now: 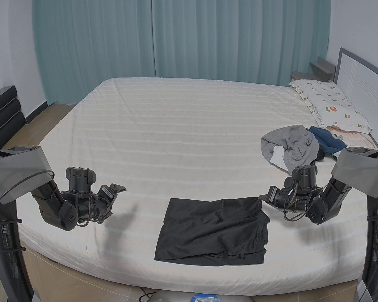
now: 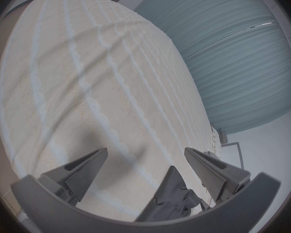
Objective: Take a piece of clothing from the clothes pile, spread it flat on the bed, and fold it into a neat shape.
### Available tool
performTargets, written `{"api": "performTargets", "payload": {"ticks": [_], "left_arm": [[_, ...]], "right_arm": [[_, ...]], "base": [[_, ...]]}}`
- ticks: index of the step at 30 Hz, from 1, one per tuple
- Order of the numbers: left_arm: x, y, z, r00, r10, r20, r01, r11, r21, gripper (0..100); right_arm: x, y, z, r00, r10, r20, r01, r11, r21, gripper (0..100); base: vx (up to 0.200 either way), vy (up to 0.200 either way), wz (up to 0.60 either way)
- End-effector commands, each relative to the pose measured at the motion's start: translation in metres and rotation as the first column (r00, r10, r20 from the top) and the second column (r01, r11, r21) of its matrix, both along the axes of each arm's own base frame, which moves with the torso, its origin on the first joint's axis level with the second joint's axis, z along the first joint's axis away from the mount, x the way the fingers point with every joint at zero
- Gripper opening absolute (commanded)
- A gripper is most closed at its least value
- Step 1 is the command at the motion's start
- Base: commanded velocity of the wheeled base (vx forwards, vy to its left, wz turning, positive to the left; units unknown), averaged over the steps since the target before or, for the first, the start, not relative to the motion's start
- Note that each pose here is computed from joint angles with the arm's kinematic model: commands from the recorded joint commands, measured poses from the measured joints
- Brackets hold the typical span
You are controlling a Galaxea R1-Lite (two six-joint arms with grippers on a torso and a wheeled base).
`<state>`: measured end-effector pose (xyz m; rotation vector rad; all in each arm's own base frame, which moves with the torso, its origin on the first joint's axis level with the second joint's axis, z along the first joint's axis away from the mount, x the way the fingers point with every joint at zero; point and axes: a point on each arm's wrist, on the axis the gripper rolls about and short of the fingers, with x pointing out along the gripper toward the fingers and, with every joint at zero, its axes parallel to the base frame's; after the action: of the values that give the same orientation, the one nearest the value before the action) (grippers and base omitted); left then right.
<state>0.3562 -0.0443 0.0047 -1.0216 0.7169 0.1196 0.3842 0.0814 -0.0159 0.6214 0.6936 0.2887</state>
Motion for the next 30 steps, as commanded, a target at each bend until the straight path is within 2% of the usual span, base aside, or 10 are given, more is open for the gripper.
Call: {"api": "performTargets", "payload": {"ticks": [1,12,20,21,27,30], "left_arm": [[0.0,0.0,0.0,1.0,0.0,0.001,0.0,1.0,-0.001,100],[0.0,0.0,0.0,1.0,0.0,-0.001,0.0,1.0,-0.001,100],[0.0,0.0,0.0,1.0,0.0,-0.001,0.0,1.0,-0.001,100],[0.0,0.0,0.0,1.0,0.0,-0.001,0.0,1.0,-0.001,100],[0.0,0.0,0.0,1.0,0.0,-0.001,0.0,1.0,-0.001,100],[0.0,0.0,0.0,1.0,0.0,-0.001,0.0,1.0,-0.001,100]], "right_arm": [[-0.001,-0.006,0.0,1.0,-0.016,-0.008,0.016,1.0,-0.002,0],[-0.005,-0.024,-0.008,0.992,-0.058,-0.11,0.055,0.998,-0.034,0],[-0.007,-0.026,-0.009,0.992,-0.057,-0.112,0.054,0.998,-0.035,0],[-0.009,-0.026,-0.008,0.992,-0.056,-0.111,0.053,0.998,-0.034,100],[-0.033,-0.026,0.024,0.998,-0.018,-0.056,0.018,1.0,-0.002,100],[-0.05,-0.025,0.028,0.998,0.005,-0.067,-0.006,1.0,-0.005,100]], "base": [[0.0,0.0,0.0],[0.0,0.0,0.0],[0.0,0.0,0.0],[0.0,0.0,0.0],[0.0,0.0,0.0],[0.0,0.0,0.0]]}}
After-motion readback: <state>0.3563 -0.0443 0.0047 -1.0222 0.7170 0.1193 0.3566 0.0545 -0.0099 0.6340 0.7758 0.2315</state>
